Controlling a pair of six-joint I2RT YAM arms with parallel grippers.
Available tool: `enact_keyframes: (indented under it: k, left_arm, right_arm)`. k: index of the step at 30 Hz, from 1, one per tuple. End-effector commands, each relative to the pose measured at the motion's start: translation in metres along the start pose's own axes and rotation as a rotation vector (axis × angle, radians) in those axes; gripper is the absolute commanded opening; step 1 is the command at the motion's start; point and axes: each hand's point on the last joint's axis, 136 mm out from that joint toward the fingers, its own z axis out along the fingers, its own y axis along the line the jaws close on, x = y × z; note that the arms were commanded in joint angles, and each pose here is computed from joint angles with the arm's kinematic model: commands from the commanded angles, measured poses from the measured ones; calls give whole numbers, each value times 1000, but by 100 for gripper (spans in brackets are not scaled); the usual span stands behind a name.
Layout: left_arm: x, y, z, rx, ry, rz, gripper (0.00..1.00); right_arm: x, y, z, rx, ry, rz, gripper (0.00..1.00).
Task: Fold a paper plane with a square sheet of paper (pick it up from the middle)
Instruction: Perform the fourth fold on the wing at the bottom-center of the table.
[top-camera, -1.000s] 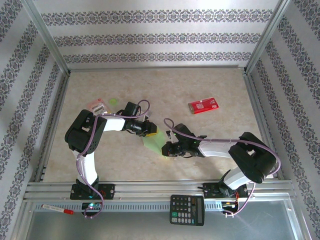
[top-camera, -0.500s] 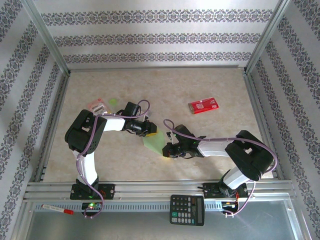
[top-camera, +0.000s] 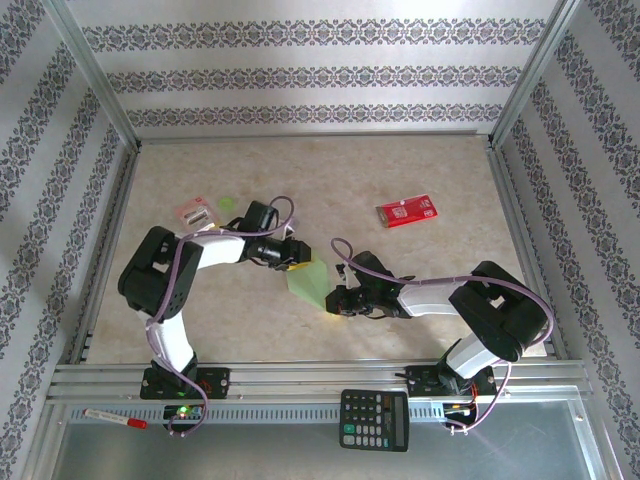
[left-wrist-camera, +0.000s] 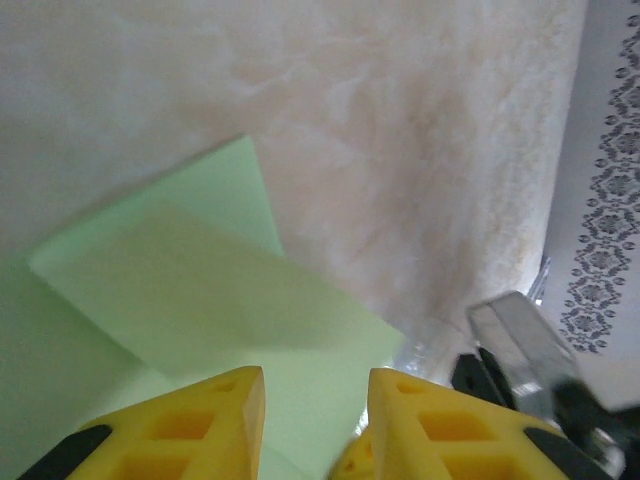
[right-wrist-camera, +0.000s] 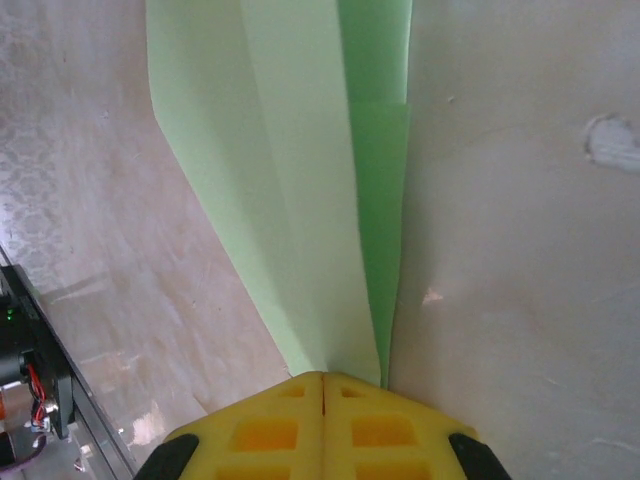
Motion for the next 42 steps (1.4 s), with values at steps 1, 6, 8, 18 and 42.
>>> enact_keyframes:
  k: [1, 6, 8, 18, 42]
  left_arm:
    - [16, -14, -8, 5, -10, -32, 30]
    - [47, -25, 2, 12, 1, -51, 19]
    - [57, -26, 10, 3, 19, -57, 13]
    - [71, -15, 41, -14, 78, -75, 2]
    - [62, 17, 45, -149, 99, -57, 1]
  right_arm:
    - [25, -46, 4, 150, 48, 101, 0]
    - [24, -47, 4, 155, 37, 113, 0]
    - [25, -48, 5, 157, 40, 115, 0]
    - [27, -53, 6, 165, 49, 123, 0]
    - [51, -77, 6, 242, 122, 189, 0]
